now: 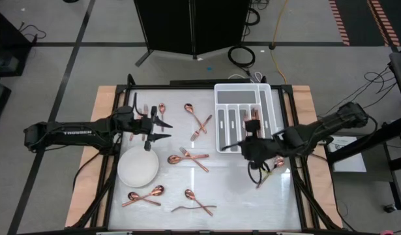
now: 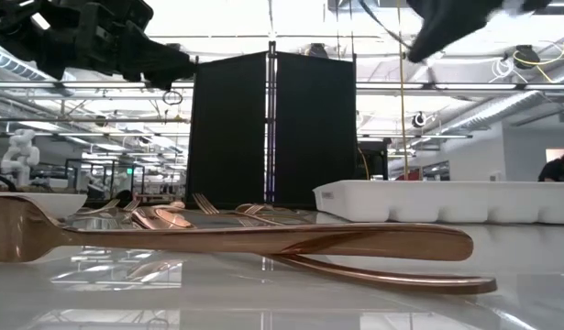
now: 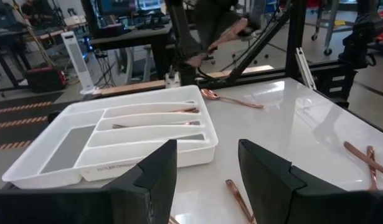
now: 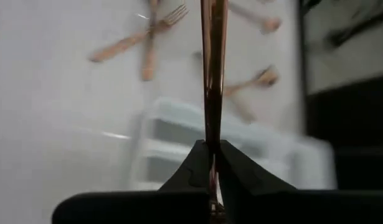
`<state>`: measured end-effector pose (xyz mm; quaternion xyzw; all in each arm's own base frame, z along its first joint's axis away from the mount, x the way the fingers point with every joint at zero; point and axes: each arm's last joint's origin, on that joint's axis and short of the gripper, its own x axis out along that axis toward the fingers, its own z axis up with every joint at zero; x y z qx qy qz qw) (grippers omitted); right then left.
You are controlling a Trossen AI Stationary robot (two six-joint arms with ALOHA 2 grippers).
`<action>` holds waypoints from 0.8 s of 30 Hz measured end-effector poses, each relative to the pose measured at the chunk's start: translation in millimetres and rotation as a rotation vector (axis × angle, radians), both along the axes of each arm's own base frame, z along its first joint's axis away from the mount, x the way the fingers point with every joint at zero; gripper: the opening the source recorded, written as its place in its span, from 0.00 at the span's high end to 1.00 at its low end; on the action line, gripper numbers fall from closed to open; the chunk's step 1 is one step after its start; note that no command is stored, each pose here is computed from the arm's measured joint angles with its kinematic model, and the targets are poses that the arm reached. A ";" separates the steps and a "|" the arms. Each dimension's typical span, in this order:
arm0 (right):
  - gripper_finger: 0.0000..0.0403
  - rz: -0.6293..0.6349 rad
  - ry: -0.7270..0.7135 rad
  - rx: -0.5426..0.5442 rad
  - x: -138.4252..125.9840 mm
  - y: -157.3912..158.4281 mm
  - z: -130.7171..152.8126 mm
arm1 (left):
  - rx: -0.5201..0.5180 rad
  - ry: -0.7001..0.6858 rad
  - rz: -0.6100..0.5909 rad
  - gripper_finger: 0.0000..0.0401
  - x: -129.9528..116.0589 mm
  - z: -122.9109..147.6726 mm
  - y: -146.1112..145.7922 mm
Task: Sort silverware
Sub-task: Put the bronze fork into the silverware tray
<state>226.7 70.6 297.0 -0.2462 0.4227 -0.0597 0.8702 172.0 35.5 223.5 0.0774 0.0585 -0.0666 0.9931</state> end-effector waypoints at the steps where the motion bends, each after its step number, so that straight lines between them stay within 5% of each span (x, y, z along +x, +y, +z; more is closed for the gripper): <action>1: 1.00 0.039 0.005 -0.066 3.4 -5.1 0.9 | 0.006 -0.005 0.000 0.57 0.1 0.4 0.0; 15: 0.99 0.484 0.299 -0.558 29.4 -94.1 -12.4 | -0.010 -0.083 0.004 0.57 0.7 8.5 0.3; 24: 0.99 0.706 0.651 -0.407 18.3 -119.5 -48.0 | -0.082 -0.126 0.041 0.57 0.9 13.7 1.2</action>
